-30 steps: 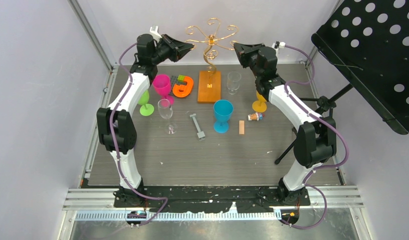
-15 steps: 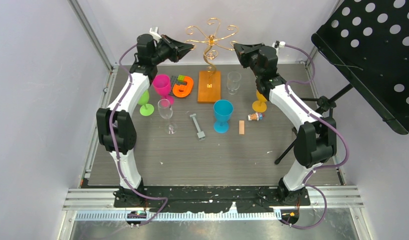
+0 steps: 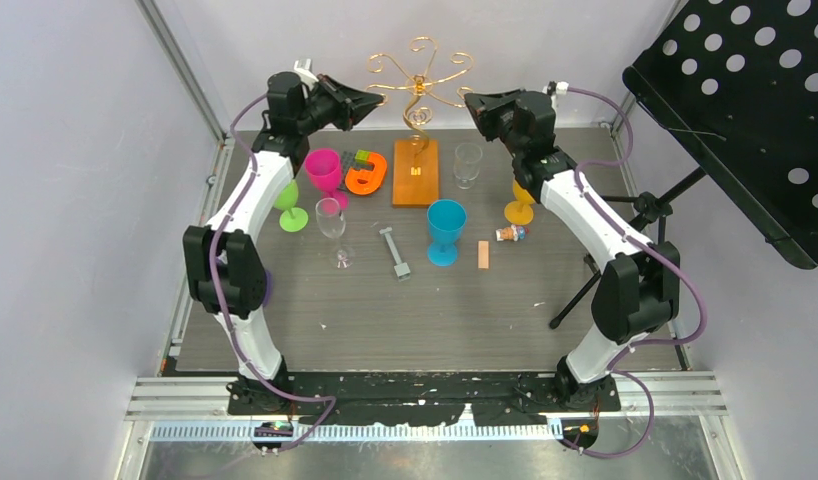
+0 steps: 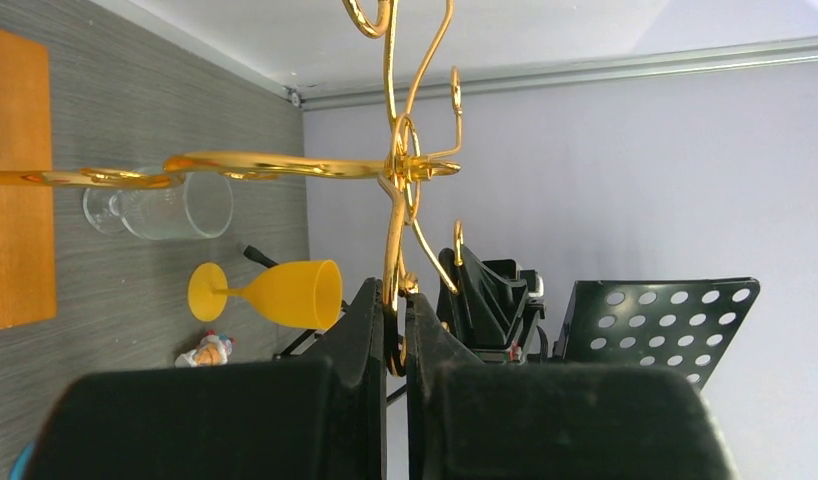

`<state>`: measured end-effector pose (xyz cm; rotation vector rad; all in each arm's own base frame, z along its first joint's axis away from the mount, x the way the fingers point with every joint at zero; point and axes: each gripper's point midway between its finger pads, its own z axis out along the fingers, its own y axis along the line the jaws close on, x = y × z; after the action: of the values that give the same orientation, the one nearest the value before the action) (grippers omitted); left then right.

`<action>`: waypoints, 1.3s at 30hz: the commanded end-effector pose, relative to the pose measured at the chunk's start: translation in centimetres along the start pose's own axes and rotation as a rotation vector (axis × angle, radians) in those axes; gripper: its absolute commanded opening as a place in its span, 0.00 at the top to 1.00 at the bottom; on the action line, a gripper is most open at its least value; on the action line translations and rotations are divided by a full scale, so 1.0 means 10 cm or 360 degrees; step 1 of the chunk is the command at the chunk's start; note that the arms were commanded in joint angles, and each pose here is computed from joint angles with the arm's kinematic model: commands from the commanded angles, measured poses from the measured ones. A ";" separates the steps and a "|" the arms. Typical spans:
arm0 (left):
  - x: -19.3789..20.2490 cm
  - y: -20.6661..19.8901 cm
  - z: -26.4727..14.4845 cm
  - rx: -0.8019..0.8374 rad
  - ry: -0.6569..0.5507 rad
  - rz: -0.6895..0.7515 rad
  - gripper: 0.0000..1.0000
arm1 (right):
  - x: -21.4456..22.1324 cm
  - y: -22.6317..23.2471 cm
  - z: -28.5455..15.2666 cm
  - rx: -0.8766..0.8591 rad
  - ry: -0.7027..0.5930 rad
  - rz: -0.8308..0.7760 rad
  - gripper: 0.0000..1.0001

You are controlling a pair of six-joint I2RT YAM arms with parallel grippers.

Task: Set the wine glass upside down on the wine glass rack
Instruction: Move the wine rack to the center of the board.

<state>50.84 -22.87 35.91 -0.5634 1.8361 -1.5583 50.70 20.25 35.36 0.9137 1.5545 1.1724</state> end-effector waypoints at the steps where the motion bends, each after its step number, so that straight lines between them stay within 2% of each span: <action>1: 0.01 -0.64 -0.29 0.0233 -0.0034 0.0234 1.00 | 0.06 0.48 -0.22 -0.0150 0.0039 -0.0071 0.94; 22: 0.15 -0.77 -0.60 0.0237 -0.0032 0.0259 1.00 | 0.12 0.69 -0.53 -0.0175 0.0037 -0.0174 0.94; 39: 0.30 -0.62 -0.76 0.0206 -0.0022 0.0237 1.00 | 0.29 0.63 -0.81 -0.0136 0.0081 -0.0301 0.94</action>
<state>44.96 -21.01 35.63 -0.5872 1.8863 -1.5283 44.76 22.01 35.48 0.8113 1.7106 1.0355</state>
